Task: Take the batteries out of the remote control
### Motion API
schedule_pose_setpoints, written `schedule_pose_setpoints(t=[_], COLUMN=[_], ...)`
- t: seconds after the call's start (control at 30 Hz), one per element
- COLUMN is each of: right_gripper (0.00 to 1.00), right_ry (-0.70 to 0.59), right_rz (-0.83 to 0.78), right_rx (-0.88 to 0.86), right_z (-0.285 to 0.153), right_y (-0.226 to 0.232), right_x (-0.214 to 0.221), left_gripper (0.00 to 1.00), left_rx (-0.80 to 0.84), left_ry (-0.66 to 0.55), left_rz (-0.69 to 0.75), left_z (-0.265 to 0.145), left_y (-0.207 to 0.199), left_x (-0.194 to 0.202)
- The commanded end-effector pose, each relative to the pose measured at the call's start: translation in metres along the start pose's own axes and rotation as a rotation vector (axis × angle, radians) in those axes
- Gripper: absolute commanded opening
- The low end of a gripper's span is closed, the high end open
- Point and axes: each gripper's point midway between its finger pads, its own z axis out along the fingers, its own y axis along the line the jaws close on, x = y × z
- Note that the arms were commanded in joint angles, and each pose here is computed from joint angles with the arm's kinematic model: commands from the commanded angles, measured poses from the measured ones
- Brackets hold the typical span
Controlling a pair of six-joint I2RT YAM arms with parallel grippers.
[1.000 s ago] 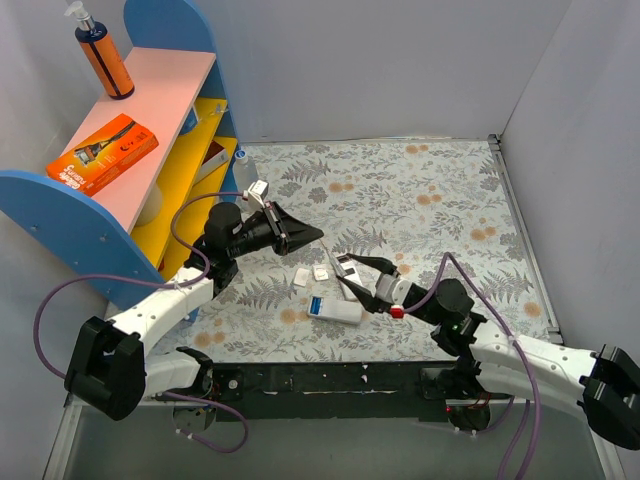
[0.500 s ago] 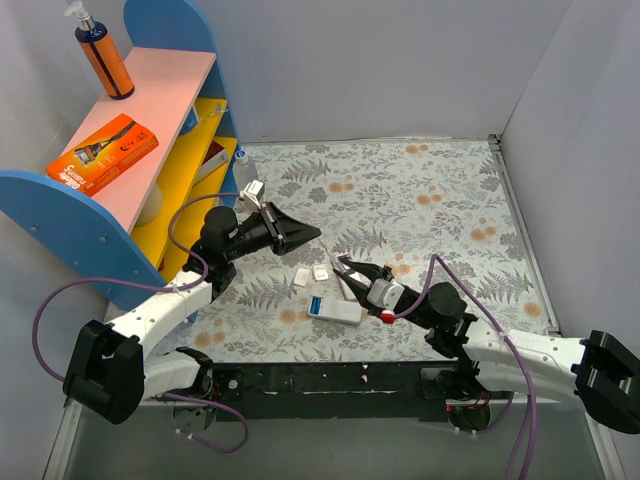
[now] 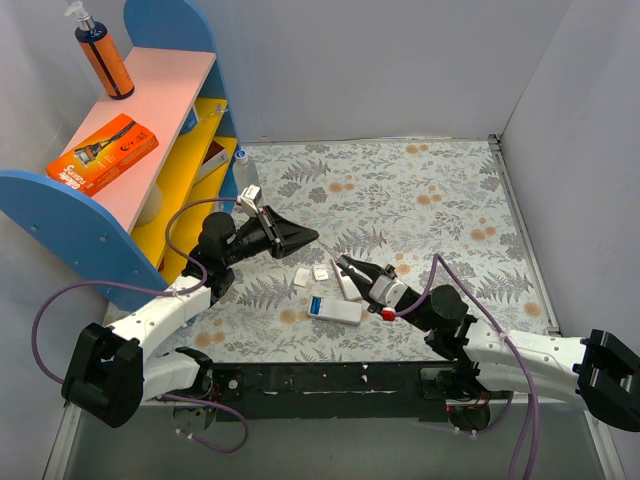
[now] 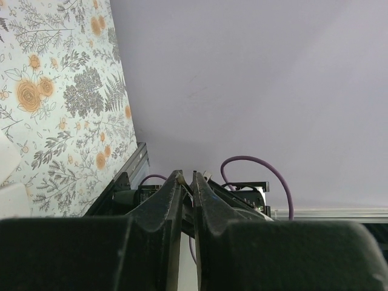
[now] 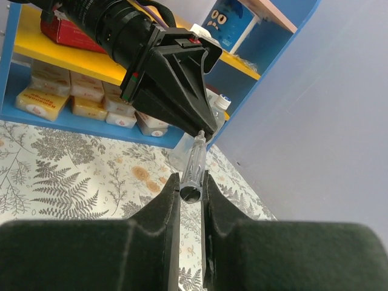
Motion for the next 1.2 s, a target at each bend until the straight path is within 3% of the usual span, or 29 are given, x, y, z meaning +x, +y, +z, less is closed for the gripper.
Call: schedule_pose_setpoints(t=[0.0, 0.13, 0.23, 0.33, 0.47, 0.53, 0.7, 0.8, 1.17], right_gripper=[0.19, 0.19, 0.29, 0.2, 0.01, 0.01, 0.01, 0.01, 0.01], right_ry=[-0.111, -0.115, -0.117, -0.123, -0.134, -0.135, -0.093, -0.016, 0.284], right_rz=[0.014, 0.01, 0.01, 0.014, 0.026, 0.034, 0.065, 0.078, 0.101], right_rx=[0.095, 0.106, 0.103, 0.101, 0.118, 0.128, 0.15, 0.174, 0.117], right_z=[0.006, 0.008, 0.012, 0.014, 0.014, 0.013, 0.01, 0.003, -0.032], right_y=[-0.027, -0.03, -0.03, -0.03, -0.033, -0.035, -0.039, -0.043, -0.037], right_x=[-0.037, -0.039, -0.041, -0.043, -0.046, -0.046, -0.041, -0.028, 0.007], left_gripper=[0.06, 0.05, 0.04, 0.04, 0.04, 0.07, 0.51, 0.68, 0.98], left_rx=[-0.019, -0.025, -0.024, -0.022, -0.026, -0.028, -0.062, -0.086, -0.184], left_ry=[0.06, 0.043, 0.036, 0.036, 0.026, 0.026, 0.013, 0.007, 0.029], left_rz=[-0.363, -0.371, -0.38, -0.389, -0.39, -0.385, -0.347, -0.315, -0.112], left_z=[-0.004, -0.005, -0.008, -0.009, -0.01, -0.01, -0.009, -0.009, -0.01], left_y=[-0.012, -0.012, -0.011, -0.01, -0.009, -0.009, -0.004, -0.003, 0.001], left_x=[0.014, 0.012, 0.013, 0.014, 0.013, 0.013, 0.012, 0.012, 0.011])
